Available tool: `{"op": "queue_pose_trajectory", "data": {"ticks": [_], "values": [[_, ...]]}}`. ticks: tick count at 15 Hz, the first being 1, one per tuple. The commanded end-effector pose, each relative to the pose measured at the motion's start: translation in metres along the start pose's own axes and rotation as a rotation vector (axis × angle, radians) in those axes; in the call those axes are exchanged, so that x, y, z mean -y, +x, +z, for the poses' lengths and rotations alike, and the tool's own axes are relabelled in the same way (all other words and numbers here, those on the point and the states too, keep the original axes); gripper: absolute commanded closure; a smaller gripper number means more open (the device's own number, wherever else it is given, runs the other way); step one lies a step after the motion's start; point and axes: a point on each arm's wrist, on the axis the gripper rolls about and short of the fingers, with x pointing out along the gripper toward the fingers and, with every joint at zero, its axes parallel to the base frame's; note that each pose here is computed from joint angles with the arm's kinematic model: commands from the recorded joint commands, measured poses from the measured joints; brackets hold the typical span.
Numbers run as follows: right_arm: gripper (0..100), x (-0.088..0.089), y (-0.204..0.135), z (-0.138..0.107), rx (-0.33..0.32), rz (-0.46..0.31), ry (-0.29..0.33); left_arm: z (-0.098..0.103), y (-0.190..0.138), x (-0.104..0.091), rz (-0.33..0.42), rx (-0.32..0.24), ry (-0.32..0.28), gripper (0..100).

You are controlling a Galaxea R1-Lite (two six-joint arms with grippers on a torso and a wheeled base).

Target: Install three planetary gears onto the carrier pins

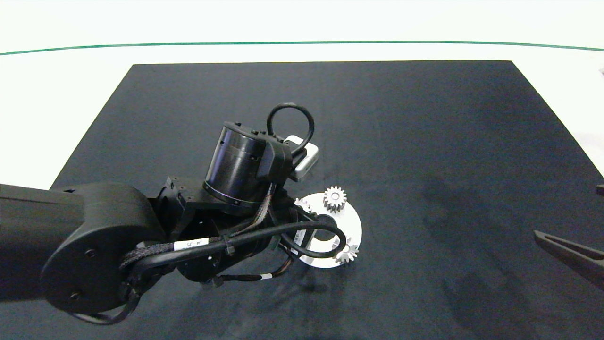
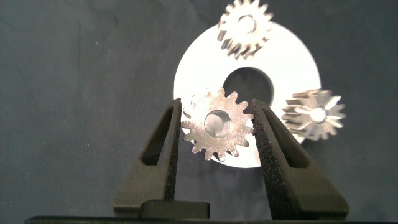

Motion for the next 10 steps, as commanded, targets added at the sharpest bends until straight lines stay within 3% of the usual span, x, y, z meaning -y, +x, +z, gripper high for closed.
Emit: {"op": "queue_pose_trajectory", "data": {"ticks": [1,10], "values": [[0,0.0,0.001,0.0,-0.003,-0.001,-0.003,-0.004,0.006,-0.002,0.011,-0.019,0.002,78],[0,0.0,0.001,0.0,-0.003,0.001,-0.003,-0.017,0.004,-0.006,0.022,-0.057,0.007,78]]}}
